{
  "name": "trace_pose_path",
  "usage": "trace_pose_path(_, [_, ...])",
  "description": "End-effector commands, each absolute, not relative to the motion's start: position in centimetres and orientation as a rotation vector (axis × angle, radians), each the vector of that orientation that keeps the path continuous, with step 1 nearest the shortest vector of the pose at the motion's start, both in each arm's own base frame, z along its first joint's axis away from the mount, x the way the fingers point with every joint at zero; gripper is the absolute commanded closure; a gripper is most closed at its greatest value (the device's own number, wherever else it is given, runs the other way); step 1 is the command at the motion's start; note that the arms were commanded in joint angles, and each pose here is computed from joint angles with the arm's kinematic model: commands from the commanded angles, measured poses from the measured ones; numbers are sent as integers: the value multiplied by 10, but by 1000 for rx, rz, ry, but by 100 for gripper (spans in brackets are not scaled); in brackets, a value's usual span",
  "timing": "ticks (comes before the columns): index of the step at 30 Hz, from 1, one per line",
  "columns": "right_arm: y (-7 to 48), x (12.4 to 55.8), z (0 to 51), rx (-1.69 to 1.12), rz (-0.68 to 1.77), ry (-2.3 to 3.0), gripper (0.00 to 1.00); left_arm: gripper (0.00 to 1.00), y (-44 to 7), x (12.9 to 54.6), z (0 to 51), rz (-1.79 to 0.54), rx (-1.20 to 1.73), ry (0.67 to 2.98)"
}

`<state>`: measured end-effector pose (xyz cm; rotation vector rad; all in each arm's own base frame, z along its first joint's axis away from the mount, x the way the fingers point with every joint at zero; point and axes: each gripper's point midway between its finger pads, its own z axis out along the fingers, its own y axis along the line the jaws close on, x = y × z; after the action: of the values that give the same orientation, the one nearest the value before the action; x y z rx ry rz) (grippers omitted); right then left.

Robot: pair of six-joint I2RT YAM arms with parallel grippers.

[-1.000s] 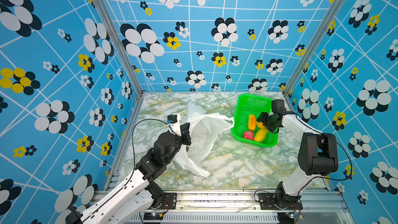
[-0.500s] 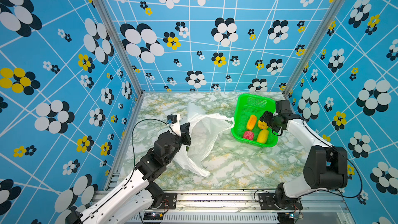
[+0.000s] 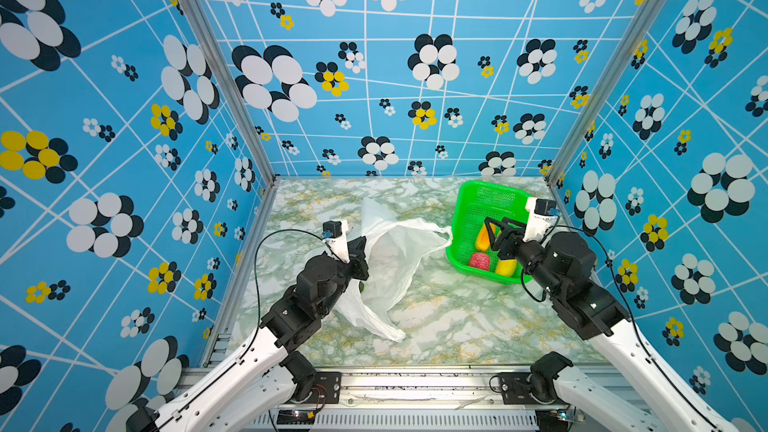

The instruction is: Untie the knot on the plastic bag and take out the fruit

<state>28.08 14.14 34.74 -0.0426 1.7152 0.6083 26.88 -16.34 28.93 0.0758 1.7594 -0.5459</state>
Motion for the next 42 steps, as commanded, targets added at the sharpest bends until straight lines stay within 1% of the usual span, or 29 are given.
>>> trace_pose_path(1, [183, 265, 369, -277, 744, 1596, 41, 100, -164, 266, 292, -563, 73, 1746])
trace_pose_path(3, [209, 257, 369, -405, 797, 1577, 40, 100, -163, 266, 293, -562, 73, 1744])
trace_pose_path(7, [265, 240, 349, -691, 818, 1547, 33, 100, -163, 265, 294, -569, 70, 1741])
trace_pose_path(11, [311, 214, 305, -1013, 752, 1438, 20, 100, -162, 264, 295, -571, 66, 1739])
trace_pose_path(12, [319, 203, 291, -1112, 745, 1397, 20, 100, -163, 264, 296, -574, 67, 1736])
trace_pose_path(14, [330, 194, 257, -1260, 689, 1341, 24, 100, -163, 263, 296, -580, 73, 1735])
trace_pose_path(15, [333, 197, 249, -1264, 672, 1343, 26, 100, -164, 263, 296, -583, 73, 1734])
trace_pose_path(19, [344, 218, 215, -1255, 636, 1451, 26, 100, -164, 260, 300, -595, 78, 1728])
trace_pose_path(20, [349, 222, 205, -1278, 636, 1497, 28, 100, -165, 258, 304, -612, 83, 1724])
trace_pose_path(23, [363, 236, 177, -1323, 621, 1623, 41, 100, -165, 249, 316, -662, 102, 1692])
trace_pose_path(25, [369, 245, 161, -1316, 610, 1685, 44, 100, -164, 245, 321, -678, 103, 1676])
trace_pose_path(30, [381, 261, 136, -1255, 616, 1791, 44, 100, -170, 233, 330, -764, 138, 1628])
trace_pose_path(36, [398, 267, 106, -1227, 624, 1879, 44, 100, -177, 230, 334, -800, 171, 1623])
trace_pose_path(40, [414, 272, 94, -1204, 660, 1914, 39, 100, -183, 232, 331, -809, 190, 1639])
trace_pose_path(42, [428, 272, 96, -1190, 737, 1907, 34, 100, -185, 234, 328, -808, 191, 1649])
